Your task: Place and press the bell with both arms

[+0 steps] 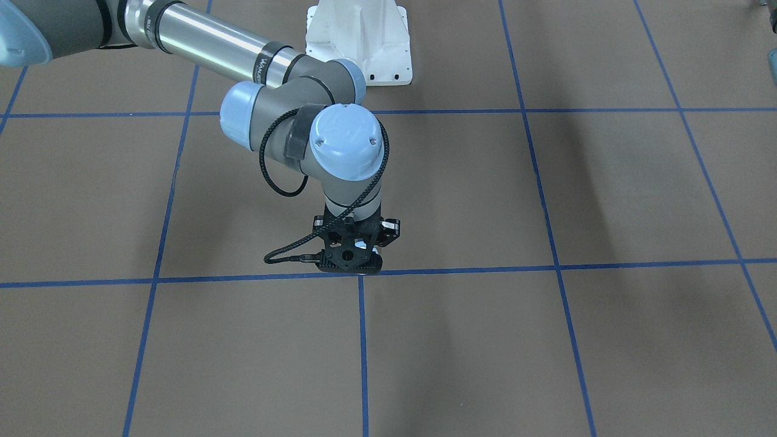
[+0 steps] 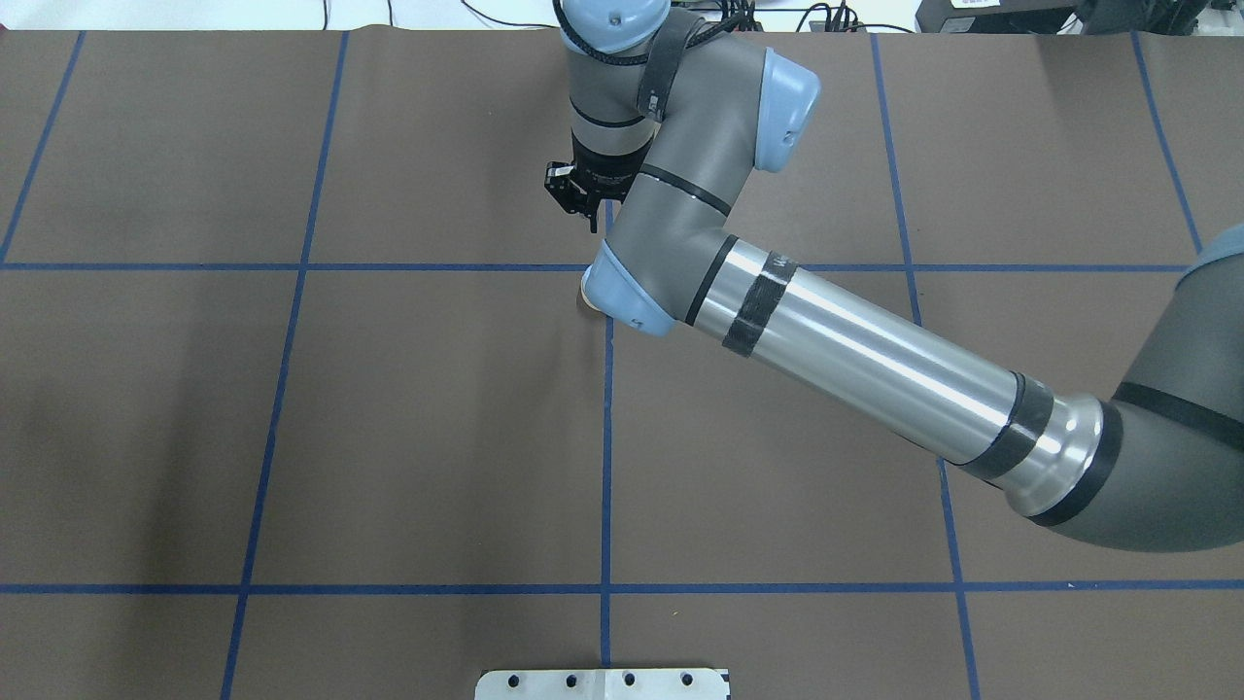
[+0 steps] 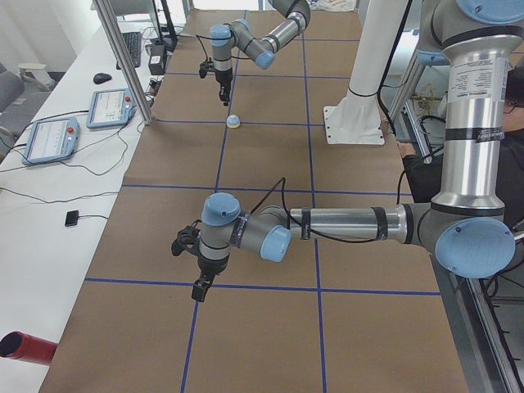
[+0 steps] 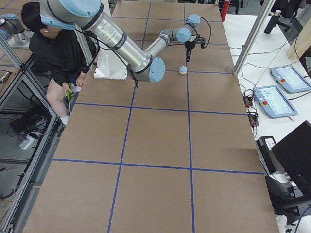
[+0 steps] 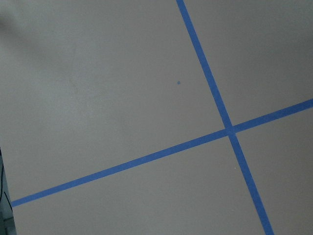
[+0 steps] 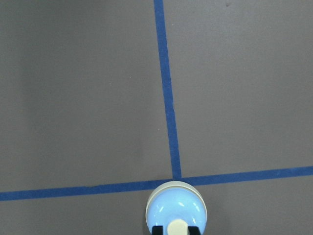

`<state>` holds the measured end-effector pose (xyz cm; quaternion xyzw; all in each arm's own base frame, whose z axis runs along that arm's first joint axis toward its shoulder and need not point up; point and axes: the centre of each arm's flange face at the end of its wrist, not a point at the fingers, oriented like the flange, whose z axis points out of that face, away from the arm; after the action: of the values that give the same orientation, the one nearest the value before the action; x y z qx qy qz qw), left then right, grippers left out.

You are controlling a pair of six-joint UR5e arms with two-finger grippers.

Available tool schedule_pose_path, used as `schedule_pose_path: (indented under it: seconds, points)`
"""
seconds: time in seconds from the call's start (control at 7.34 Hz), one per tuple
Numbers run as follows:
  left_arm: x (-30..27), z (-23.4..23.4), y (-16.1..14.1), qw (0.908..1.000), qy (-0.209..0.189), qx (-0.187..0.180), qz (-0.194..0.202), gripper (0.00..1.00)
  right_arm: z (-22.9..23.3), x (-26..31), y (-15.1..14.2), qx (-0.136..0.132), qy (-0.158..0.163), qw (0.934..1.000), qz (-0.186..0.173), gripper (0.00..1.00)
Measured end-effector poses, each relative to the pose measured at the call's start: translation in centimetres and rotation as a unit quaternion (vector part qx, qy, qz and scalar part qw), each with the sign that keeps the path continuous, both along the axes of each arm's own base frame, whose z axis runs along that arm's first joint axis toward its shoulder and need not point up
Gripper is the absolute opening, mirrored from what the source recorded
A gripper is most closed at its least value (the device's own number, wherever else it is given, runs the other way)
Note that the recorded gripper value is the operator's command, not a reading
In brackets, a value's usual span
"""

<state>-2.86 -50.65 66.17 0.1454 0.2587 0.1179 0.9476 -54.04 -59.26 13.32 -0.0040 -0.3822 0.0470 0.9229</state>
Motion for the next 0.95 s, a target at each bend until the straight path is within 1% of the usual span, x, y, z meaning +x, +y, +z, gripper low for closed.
schedule_pose_path:
  seconds: [0.14, 0.27, 0.41, 0.54, 0.68, 0.82, 0.95]
  points:
    - [-0.8, -0.1, 0.3, 0.9996, 0.024, -0.011, -0.004, 1.00, 1.9, 4.4, 0.7, 0.012, 0.007, 0.9998, -0.013, 1.00]
    - [-2.2, -0.3, 0.9, 0.9979, 0.058, -0.025, -0.014, 1.00, 5.5, 9.8, 1.7, 0.029, 0.010, 0.9992, -0.025, 1.00]
    - [-3.5, -0.6, 2.2, 0.9961, 0.081, -0.031, -0.020, 1.00, 9.7, 15.8, 2.7, 0.047, 0.012, 0.9982, -0.036, 1.00]
    - [-4.2, -1.7, 4.1, 0.9949, 0.093, -0.034, -0.023, 1.00, 13.9, 21.7, 3.6, 0.063, 0.014, 0.9966, -0.051, 1.00]
    - [-4.7, -3.9, 6.1, 0.9935, 0.100, -0.048, -0.027, 1.00, 18.2, 27.4, 4.3, 0.075, 0.018, 0.9947, -0.068, 1.00]
    - [-5.0, -5.9, 7.8, 0.9917, 0.103, -0.071, -0.031, 1.00, 22.9, 33.2, 5.1, 0.085, 0.024, 0.9923, -0.087, 1.00]
    - [-5.0, -6.9, 8.8, 0.9898, 0.104, -0.092, -0.033, 1.00, 27.8, 39.2, 6.1, 0.091, 0.024, 0.9898, -0.106, 1.00]
